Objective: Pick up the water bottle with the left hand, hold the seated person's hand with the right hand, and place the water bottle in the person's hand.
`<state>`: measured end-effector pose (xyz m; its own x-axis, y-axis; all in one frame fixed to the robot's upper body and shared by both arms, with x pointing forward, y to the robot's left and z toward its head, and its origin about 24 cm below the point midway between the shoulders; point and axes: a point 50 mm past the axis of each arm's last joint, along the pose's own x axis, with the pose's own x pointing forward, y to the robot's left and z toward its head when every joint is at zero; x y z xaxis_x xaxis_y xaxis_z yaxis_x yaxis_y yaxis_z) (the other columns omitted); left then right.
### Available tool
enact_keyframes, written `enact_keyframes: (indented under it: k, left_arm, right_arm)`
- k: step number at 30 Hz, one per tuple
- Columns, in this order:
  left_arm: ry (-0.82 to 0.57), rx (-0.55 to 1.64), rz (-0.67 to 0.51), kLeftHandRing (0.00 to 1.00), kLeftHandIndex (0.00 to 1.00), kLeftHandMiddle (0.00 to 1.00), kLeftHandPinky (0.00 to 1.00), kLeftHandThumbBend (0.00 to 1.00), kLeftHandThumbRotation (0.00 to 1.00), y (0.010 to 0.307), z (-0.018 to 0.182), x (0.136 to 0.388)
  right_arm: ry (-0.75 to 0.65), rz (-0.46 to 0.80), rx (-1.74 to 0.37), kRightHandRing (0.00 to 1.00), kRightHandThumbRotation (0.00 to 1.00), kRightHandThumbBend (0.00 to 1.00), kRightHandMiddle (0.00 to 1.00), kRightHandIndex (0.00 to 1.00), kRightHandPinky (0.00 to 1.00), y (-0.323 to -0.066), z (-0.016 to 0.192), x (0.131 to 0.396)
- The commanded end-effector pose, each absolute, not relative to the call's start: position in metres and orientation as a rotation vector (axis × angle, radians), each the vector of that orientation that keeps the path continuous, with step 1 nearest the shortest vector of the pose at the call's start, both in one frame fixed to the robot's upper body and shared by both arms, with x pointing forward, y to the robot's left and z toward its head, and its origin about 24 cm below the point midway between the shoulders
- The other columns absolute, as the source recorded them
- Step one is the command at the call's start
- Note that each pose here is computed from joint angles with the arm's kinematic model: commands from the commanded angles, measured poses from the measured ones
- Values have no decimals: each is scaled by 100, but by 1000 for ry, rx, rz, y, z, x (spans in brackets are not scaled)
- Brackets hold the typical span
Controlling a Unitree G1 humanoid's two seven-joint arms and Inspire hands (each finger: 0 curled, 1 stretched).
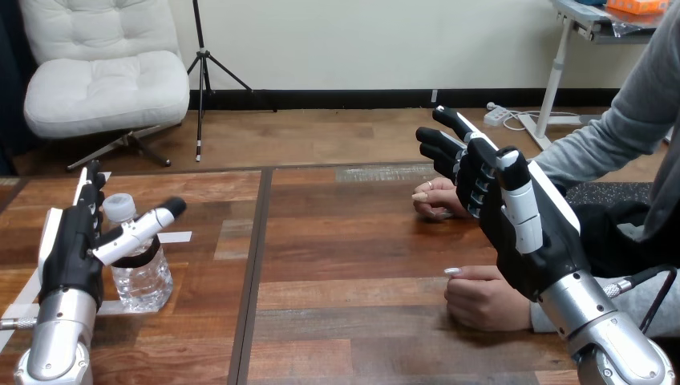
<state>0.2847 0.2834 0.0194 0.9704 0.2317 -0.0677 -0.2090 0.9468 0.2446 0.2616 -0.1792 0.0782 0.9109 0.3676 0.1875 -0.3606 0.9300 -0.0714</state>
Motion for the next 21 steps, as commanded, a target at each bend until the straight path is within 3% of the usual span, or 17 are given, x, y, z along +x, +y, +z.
enact_keyframes:
  k: [1,21]
  left_arm:
    - [6,240,229,100,100,100,100,100,23,286,45,302]
    - [3,270,274,100,100,100,100,99,16,286,45,298]
  right_arm:
    - [-286,376,-35,94,100,100,91,96,100,-176,98,265]
    - [-285,375,-32,94,100,100,91,96,100,-176,99,263]
